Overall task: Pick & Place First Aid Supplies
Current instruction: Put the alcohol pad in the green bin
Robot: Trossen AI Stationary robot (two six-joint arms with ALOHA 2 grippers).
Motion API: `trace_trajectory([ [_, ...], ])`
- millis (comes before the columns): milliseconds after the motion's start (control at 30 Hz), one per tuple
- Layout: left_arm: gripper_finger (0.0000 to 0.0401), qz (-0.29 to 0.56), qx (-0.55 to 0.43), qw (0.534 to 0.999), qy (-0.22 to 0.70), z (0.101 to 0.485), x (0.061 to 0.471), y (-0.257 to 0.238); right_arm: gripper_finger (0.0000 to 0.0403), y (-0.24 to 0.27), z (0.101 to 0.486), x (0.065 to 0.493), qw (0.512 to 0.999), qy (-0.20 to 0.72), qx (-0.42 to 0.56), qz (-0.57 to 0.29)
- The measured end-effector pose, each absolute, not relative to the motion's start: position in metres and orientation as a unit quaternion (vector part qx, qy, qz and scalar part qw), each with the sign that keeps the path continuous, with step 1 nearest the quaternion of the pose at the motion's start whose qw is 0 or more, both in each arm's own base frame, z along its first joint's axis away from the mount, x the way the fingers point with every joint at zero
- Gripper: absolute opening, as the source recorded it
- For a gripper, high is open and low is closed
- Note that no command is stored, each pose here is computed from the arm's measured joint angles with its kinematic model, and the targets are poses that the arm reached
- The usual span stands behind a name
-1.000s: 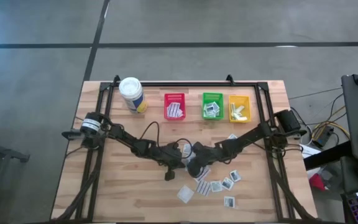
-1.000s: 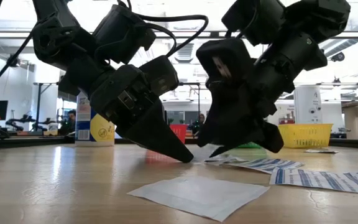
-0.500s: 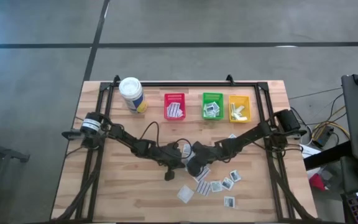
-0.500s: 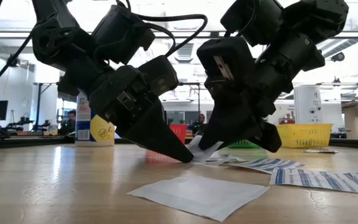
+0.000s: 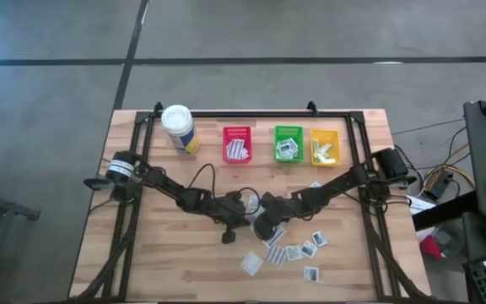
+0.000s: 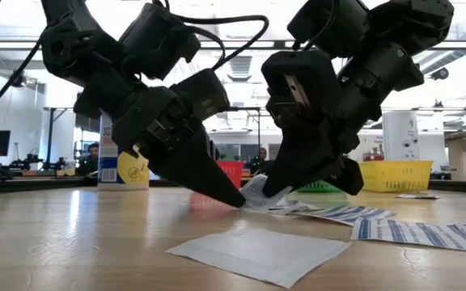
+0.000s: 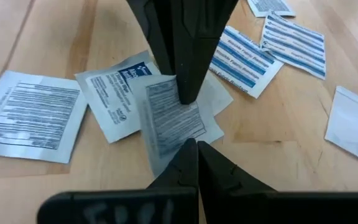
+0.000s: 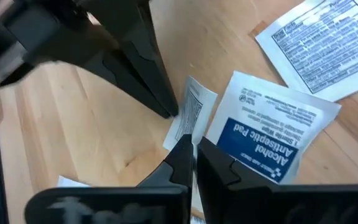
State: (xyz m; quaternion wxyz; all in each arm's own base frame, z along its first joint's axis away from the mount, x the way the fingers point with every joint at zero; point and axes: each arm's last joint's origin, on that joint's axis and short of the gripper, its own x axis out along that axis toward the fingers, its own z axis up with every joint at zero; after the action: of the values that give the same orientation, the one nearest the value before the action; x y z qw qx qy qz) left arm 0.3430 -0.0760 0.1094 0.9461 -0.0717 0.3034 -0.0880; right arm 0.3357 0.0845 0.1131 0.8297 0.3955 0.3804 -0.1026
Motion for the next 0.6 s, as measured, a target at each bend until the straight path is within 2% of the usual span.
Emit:
trace_trajectory([
  [267,0.0000,-0.095,-0.054,0.949,0.297,0.119,0.339,-0.075,0.0008,0.083,0.118,0.330,0.832,0.399,0.371,-0.104],
  [600,0.0000,-0.095,-0.050,0.951,0.289,0.130,0.316,-0.070,0.0008,0.071,0.144,0.322,0.856,0.392,0.321,-0.105],
])
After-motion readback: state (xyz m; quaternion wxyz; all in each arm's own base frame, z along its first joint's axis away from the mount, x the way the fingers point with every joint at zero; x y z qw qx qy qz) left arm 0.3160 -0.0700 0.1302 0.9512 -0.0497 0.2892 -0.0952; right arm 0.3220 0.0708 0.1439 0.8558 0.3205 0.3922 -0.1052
